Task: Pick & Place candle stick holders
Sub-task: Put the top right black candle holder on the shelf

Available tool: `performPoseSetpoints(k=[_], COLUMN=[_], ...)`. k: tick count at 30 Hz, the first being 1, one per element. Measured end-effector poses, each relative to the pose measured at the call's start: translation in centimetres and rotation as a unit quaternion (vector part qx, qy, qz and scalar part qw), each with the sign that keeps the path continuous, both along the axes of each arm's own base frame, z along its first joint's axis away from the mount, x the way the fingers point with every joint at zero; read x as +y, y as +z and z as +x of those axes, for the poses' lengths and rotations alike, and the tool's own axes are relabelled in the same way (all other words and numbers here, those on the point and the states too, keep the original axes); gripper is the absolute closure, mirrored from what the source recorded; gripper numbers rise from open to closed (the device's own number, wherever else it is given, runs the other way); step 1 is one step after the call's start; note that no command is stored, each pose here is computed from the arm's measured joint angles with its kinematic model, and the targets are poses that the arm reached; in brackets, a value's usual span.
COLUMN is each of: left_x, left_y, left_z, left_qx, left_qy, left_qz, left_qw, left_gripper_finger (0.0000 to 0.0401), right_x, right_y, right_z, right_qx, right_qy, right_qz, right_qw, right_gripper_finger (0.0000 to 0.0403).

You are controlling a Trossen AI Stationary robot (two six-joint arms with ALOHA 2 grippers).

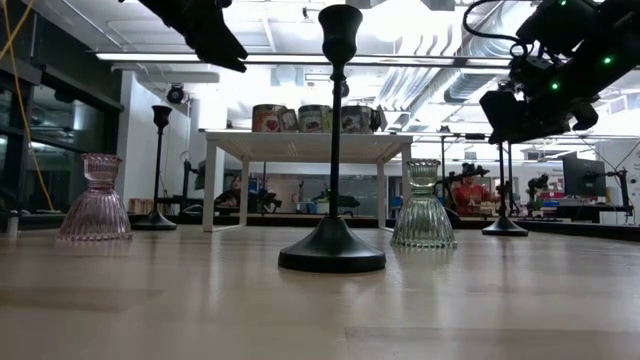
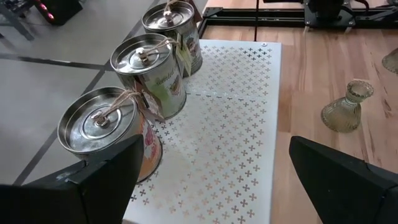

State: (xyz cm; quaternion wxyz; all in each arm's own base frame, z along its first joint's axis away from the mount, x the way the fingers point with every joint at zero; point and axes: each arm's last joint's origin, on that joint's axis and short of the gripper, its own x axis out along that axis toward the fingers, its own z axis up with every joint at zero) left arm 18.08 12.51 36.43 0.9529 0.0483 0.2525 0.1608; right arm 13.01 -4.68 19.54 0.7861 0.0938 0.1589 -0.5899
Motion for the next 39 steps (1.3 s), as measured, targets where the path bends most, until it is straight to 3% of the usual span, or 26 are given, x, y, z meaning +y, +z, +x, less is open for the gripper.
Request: performPoseSetpoints(k=[9,39], left_x=[0.0,0.0], left_y=[0.0,-0.1], left_z=[0.0,0.0], left_qx=[-0.001,-0.002], left_qy=[0.002,0.005], left_qz=[-0.003,-0.013], left_qw=[1.000,1.000], left_gripper_finger=[0.0006,0.0006], right_x=[-0.1,-1.6], right_y=[0.3,0.9], right_z=[0.1,0.2], right_qx=[-0.010,-0.044], right_qy=[-0.014,-0.029], right_qz=[-0.019,-0.010], right_qw=[1.000,0.999], right_gripper_finger=[0.0224,0.0392])
